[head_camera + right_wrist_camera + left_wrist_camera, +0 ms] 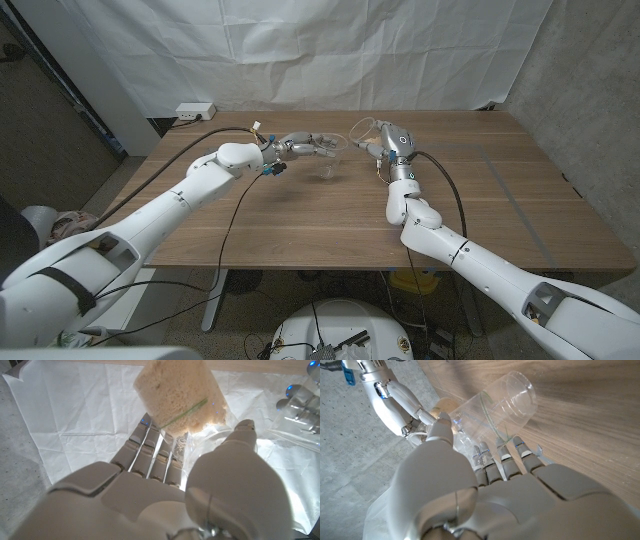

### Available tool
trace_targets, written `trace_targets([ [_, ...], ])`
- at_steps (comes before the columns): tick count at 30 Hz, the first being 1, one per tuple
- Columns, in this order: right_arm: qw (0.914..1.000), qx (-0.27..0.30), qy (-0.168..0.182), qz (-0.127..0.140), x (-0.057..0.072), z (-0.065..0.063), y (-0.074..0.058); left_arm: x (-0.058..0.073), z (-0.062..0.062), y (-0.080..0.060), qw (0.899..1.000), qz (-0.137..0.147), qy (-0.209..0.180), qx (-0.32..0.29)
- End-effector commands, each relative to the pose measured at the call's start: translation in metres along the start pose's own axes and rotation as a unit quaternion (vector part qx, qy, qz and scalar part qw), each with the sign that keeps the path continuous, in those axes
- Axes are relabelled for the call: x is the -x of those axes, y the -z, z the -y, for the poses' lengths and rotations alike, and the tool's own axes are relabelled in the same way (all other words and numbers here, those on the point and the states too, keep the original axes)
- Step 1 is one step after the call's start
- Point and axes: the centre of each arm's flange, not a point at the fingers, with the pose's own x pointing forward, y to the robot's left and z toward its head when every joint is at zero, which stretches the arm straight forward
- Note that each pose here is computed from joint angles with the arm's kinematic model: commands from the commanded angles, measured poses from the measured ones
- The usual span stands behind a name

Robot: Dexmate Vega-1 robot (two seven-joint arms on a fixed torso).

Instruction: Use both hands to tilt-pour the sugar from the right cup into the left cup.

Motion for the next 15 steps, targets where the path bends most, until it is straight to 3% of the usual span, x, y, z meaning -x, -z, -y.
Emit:
trace_targets([
  [1, 0.9991, -0.02, 0.039, -0.003, 0.006, 0.017, -0.001, -0.002, 0.001, 0.002, 1.0, -0.007, 0.003, -0.007],
  [6, 0.9977, -0.02, 0.064, 0.007, 0.014, 0.025, -0.006, -0.007, 0.001, 0.001, 1.0, -0.004, 0.003, -0.008],
  [15, 0.9947, 0.075, 0.053, 0.047, 0.015, 0.025, -0.019, -0.018, 0.004, -0.006, 1.0, 0.013, 0.009, -0.009],
])
